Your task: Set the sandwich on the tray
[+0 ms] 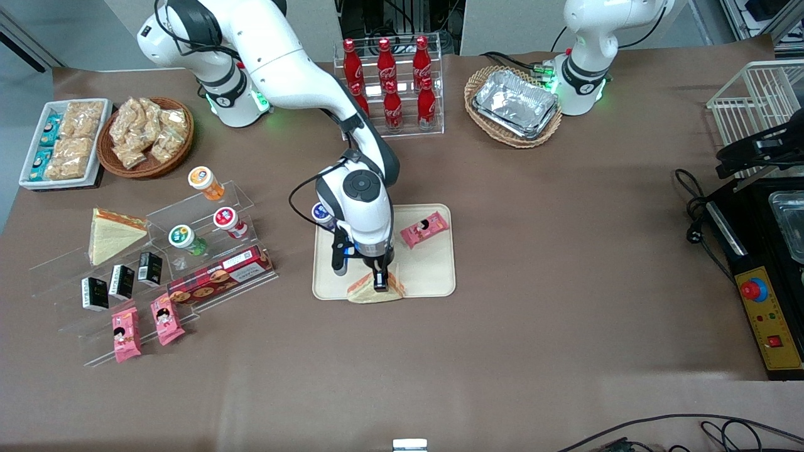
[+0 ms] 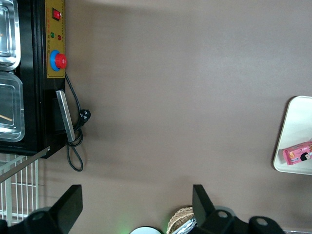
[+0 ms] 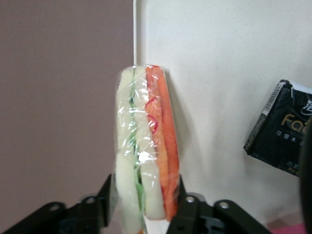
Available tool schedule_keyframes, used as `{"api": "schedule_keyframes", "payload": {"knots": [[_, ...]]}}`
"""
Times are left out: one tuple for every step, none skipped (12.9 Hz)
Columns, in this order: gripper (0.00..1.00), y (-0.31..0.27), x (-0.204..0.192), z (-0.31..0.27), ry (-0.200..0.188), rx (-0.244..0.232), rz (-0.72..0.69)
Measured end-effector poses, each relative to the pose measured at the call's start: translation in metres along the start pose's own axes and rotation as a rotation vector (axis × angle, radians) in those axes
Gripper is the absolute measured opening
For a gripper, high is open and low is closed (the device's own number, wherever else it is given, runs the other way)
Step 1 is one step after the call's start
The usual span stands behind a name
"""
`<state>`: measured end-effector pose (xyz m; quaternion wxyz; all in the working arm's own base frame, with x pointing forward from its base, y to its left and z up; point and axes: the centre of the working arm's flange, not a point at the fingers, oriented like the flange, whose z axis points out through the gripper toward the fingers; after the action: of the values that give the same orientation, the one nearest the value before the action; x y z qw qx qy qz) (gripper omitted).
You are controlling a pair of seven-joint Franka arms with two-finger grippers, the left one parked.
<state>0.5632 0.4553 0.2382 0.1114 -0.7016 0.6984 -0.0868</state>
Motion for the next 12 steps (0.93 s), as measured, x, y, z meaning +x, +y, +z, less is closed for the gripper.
{"api": "schedule_keyframes", "payload": {"knots": [[0.64, 0.001, -0.003, -0.001, -0.005, 0.0, -0.006], [0.73, 0.002, -0.006, -0.002, -0.01, -0.001, -0.012], [0.83, 0.003, -0.009, -0.003, -0.015, 0.0, -0.019], [0.94, 0.003, -0.011, -0.006, -0.02, 0.002, -0.025], [1.0, 0.001, -0.012, -0.01, -0.025, 0.007, -0.031], [1.0, -0.002, -0.013, -0.016, -0.028, 0.006, -0.045], [1.0, -0.005, -0.013, -0.023, -0.03, 0.0, -0.059], [1.0, -0.007, -0.013, -0.032, -0.033, -0.009, -0.073], [1.0, -0.01, -0.013, -0.043, -0.036, -0.02, -0.089], [1.0, -0.014, -0.01, -0.055, -0.031, -0.044, -0.102], [1.0, -0.019, -0.003, -0.071, -0.031, -0.078, -0.127], [1.0, -0.027, 0.006, -0.091, -0.046, -0.112, -0.163]]}}
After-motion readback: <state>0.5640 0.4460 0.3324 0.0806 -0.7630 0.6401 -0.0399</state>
